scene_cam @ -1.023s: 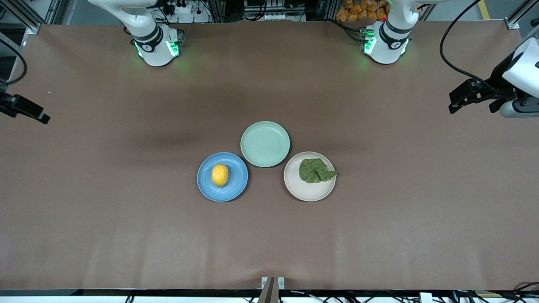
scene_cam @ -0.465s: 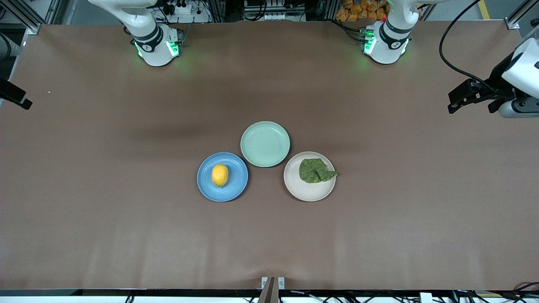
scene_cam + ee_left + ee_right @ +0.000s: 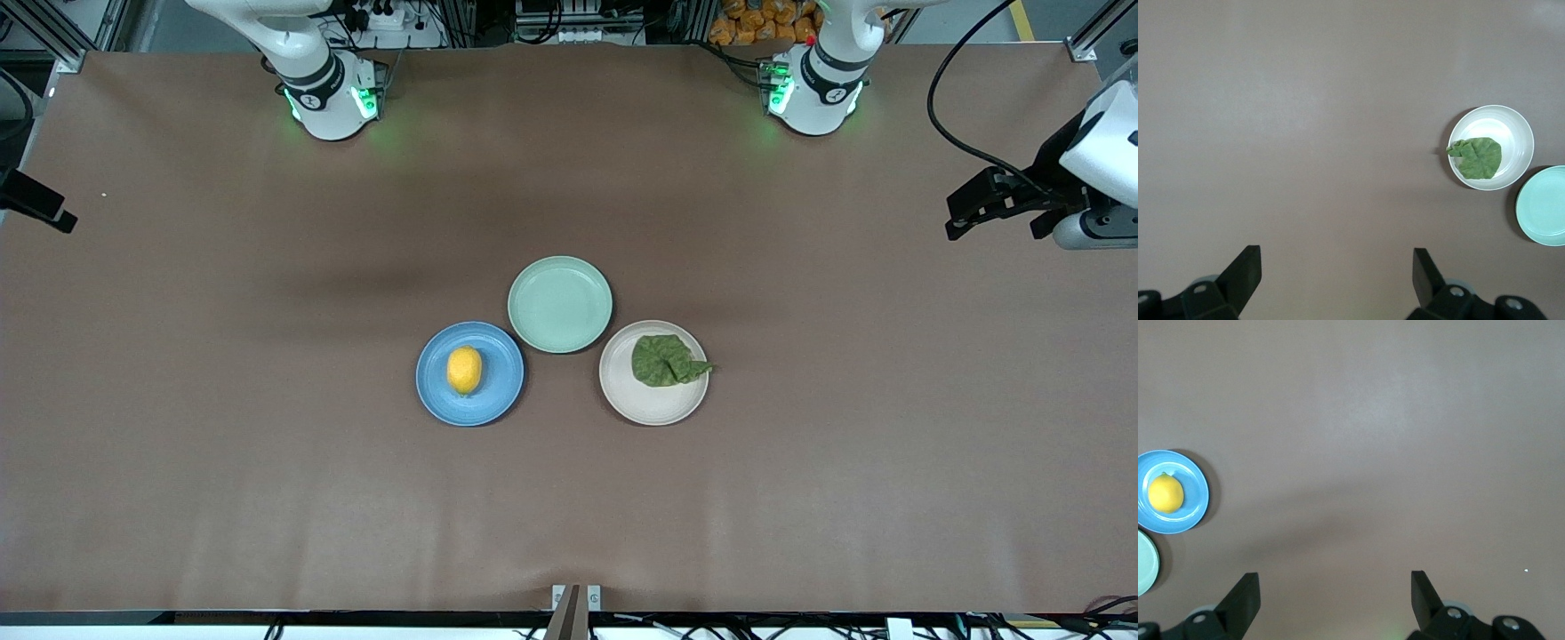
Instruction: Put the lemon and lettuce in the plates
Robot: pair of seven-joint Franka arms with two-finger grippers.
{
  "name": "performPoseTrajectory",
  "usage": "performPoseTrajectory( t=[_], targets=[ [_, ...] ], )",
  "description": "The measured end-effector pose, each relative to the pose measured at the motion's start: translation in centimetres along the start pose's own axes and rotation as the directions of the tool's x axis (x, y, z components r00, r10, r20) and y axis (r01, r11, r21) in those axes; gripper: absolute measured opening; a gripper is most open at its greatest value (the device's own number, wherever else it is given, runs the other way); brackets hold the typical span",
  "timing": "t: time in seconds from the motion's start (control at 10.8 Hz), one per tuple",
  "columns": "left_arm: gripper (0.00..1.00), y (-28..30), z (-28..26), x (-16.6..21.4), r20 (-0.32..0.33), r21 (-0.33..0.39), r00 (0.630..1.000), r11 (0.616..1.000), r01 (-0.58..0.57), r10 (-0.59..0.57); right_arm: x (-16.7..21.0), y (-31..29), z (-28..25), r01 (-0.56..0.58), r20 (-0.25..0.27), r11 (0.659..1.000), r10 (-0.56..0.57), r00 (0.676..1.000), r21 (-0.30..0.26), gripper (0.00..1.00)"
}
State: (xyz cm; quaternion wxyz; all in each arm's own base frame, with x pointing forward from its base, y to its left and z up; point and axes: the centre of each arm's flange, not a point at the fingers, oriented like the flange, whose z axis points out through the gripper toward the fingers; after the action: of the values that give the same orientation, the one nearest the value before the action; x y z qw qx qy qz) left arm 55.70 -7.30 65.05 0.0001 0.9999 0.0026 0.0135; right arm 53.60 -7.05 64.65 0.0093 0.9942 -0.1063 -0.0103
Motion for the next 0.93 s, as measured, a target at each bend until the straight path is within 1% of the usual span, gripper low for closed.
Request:
performPoseTrajectory(
  t=[0.47,0.93],
  targets=[
    [1.00,0.00,0.00,0.00,0.000,0.000,1.000,1.000,0.000,0.000,-0.09,-0.23,-0.03,0.006,0.008,1.000,-0.006,1.000,-0.001,1.00],
    [1.00,0.00,0.00,0.00,0.000,0.000,1.000,1.000,0.000,0.000,-0.18,-0.56,-0.27,0.140,0.008,0.990,-0.140,0.990,0.000,1.00]
  ],
)
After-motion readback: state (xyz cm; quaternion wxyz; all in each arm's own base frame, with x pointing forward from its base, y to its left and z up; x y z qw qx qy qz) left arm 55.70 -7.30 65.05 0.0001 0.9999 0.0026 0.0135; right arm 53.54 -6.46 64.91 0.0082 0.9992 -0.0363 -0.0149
